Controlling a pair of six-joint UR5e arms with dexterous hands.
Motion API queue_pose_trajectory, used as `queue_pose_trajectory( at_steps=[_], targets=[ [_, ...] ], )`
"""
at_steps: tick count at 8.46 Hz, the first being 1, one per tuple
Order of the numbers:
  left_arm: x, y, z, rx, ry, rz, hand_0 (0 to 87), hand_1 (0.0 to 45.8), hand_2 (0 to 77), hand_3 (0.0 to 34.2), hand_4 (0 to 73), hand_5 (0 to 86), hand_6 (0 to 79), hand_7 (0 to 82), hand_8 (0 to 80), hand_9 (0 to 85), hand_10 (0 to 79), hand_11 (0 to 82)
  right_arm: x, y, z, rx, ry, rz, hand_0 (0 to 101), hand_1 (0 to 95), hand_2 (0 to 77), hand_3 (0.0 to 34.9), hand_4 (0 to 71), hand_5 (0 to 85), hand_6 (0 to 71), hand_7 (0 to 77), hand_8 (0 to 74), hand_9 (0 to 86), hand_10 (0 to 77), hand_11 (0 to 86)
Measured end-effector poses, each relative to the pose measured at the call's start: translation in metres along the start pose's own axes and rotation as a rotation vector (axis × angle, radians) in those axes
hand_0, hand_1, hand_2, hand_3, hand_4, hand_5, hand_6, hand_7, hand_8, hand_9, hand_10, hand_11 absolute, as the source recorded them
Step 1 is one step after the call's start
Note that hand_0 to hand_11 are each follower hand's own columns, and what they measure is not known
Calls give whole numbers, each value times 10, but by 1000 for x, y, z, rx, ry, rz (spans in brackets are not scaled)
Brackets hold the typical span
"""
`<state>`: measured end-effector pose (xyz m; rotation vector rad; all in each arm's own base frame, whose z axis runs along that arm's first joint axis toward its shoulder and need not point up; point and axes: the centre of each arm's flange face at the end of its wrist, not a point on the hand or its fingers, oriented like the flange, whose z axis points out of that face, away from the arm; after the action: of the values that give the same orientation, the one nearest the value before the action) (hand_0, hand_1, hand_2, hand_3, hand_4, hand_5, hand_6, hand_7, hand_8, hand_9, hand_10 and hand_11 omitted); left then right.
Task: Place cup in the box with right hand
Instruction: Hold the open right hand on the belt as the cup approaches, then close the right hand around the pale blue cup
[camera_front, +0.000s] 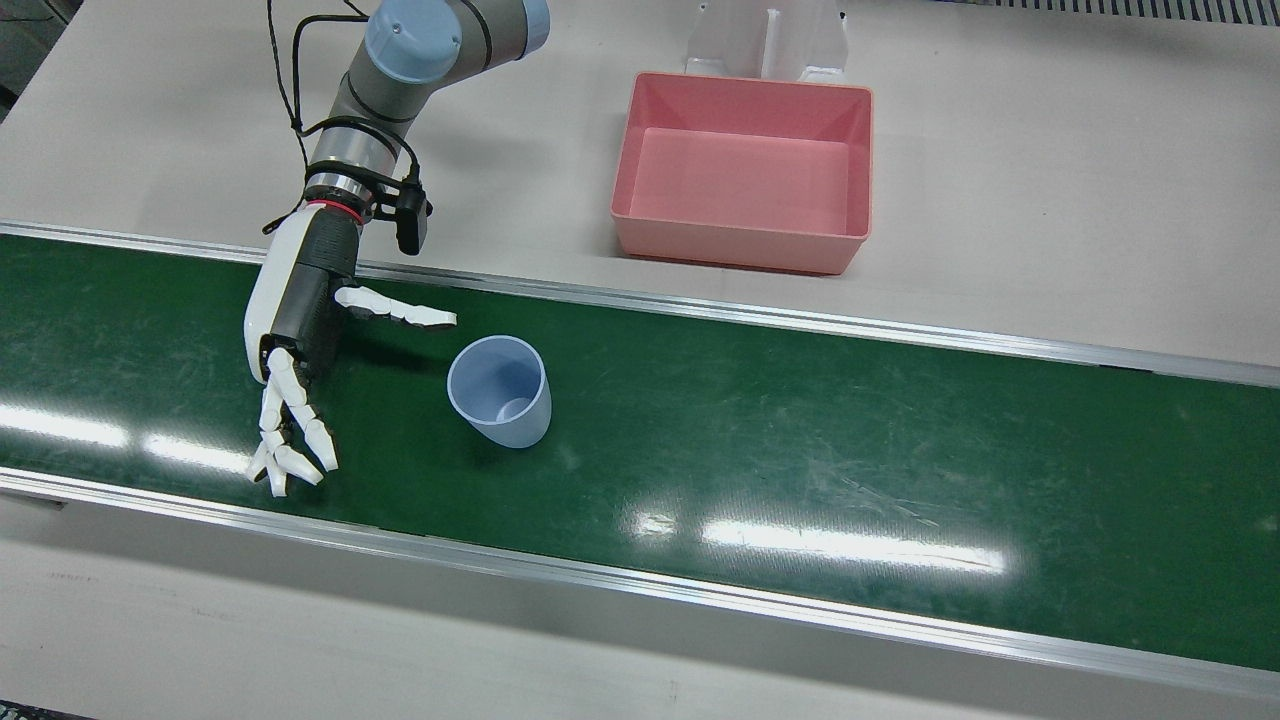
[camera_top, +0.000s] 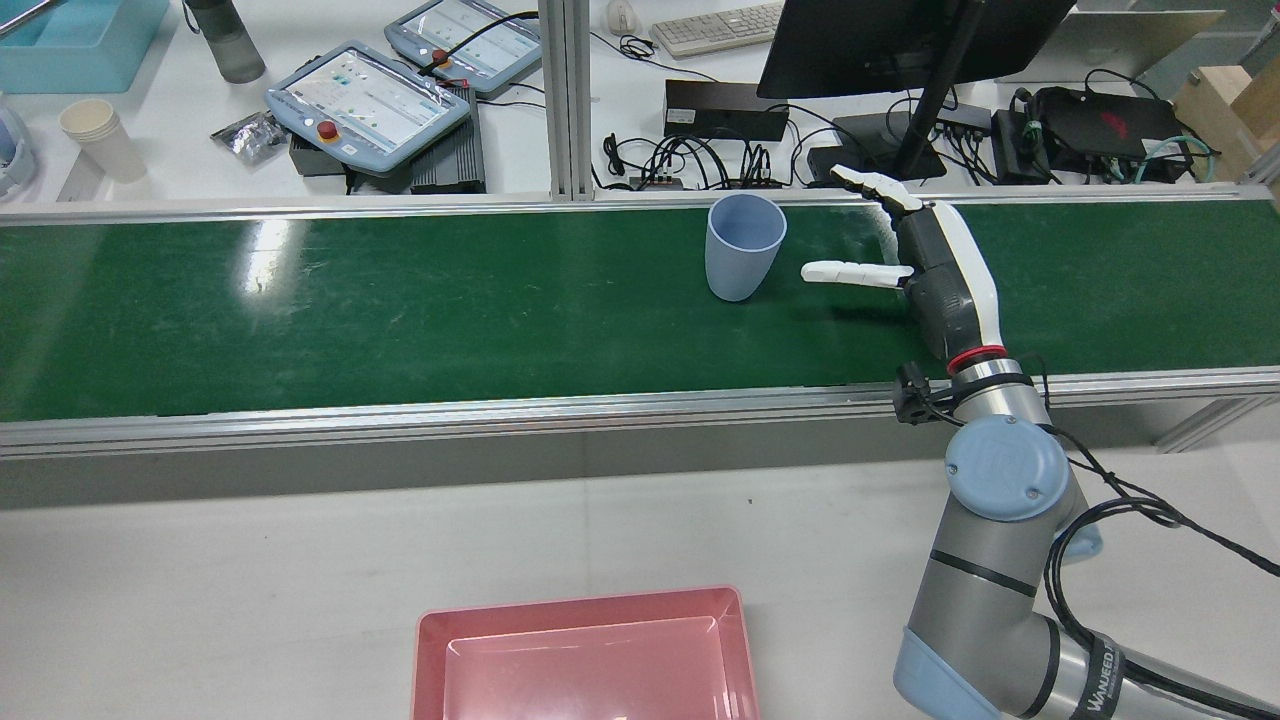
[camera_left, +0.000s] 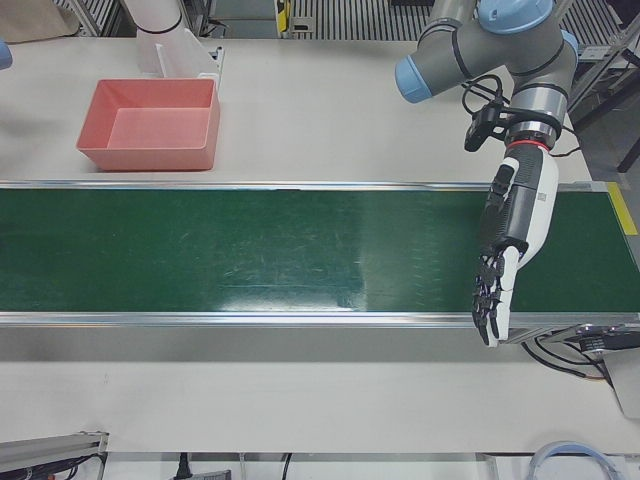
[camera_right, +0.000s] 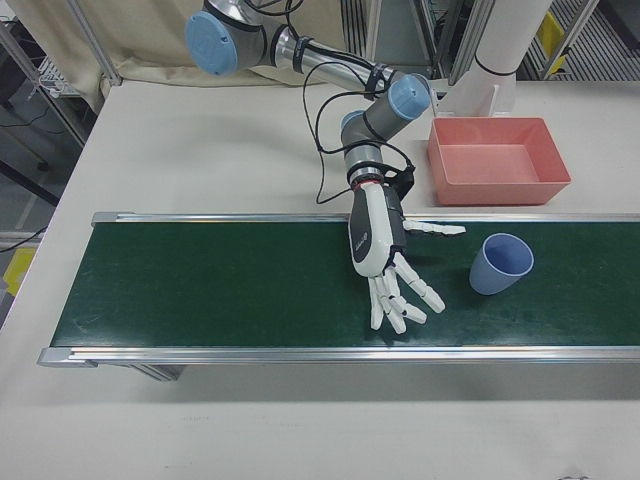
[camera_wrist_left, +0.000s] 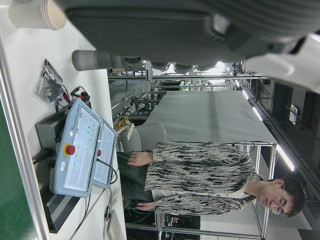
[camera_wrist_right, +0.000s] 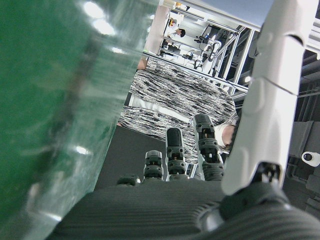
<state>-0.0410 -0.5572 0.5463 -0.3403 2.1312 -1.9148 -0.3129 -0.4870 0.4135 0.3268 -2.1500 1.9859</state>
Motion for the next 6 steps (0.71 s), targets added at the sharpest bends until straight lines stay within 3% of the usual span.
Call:
queue_pose_trajectory(
  at_steps=[6],
  targets=[
    [0,-1,0,1,-1,0,0,5,11,0,11,5,0,0,0,0,0,0,4,-4,-1,5,5,-26,531,191,11,0,93,60,76,338,54,136,5,5]
  ],
)
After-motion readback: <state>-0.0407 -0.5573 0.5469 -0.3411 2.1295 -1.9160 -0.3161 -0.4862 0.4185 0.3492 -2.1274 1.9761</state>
